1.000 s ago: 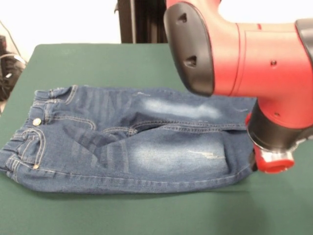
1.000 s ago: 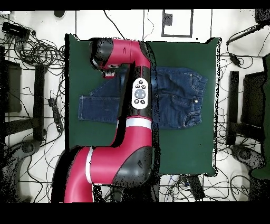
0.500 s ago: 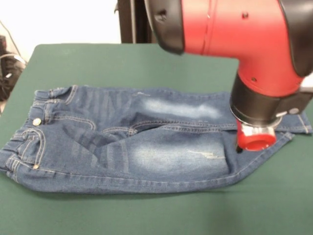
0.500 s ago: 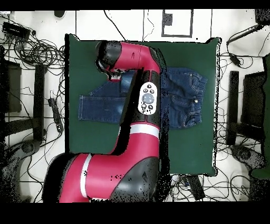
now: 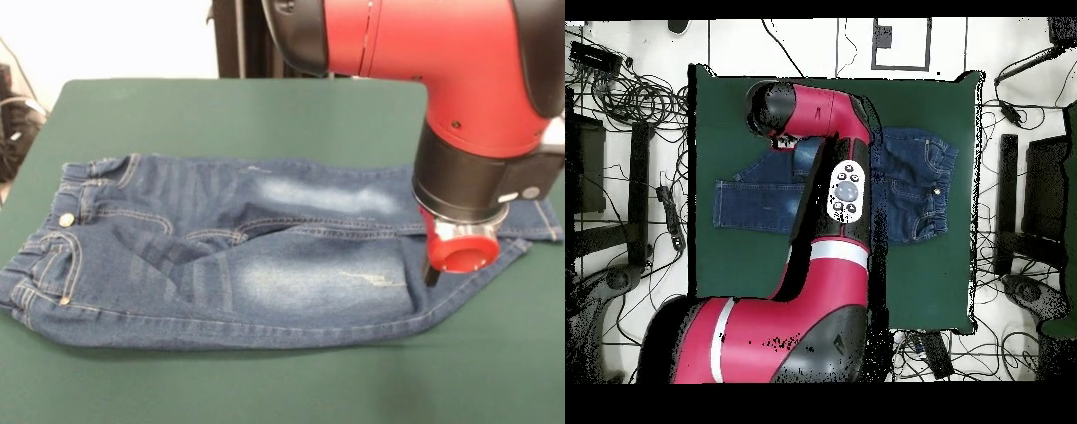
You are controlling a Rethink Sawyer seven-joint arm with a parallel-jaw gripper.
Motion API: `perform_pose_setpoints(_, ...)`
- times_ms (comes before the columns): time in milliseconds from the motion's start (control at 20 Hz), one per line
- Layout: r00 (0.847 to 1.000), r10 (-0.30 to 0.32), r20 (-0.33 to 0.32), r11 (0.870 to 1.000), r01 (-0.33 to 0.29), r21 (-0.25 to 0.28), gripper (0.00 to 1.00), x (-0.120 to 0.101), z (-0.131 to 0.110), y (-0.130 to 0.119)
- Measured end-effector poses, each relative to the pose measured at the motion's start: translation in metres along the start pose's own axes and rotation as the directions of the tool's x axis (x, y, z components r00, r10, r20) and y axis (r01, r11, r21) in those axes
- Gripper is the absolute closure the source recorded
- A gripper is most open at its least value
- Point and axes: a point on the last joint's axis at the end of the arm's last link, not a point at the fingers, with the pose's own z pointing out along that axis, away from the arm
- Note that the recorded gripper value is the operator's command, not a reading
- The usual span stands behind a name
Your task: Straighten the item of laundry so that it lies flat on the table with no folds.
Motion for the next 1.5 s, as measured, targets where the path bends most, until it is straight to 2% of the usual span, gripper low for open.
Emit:
perform_pose_setpoints(100,1.000,0.000,0.003,1.000,0.001,-0.014,1.00,0.001,0.006,-0.002)
perform_pose_setpoints(550,1.000,0.000,0.012,1.000,0.000,-0.005,1.00,0.003,0.028,-0.019)
perform_pose_setpoints(700,1.000,0.005,0.020,1.000,-0.005,0.001,1.00,-0.003,0.036,-0.030)
perform_pose_setpoints(800,0.999,0.011,0.034,1.000,-0.012,0.022,1.00,-0.014,0.041,-0.045)
perform_pose_setpoints(1250,0.998,0.011,0.068,0.998,-0.016,0.064,1.00,-0.039,0.035,-0.070)
perform_pose_setpoints(1500,0.997,0.000,0.076,0.998,-0.005,0.064,1.00,-0.037,0.034,-0.072)
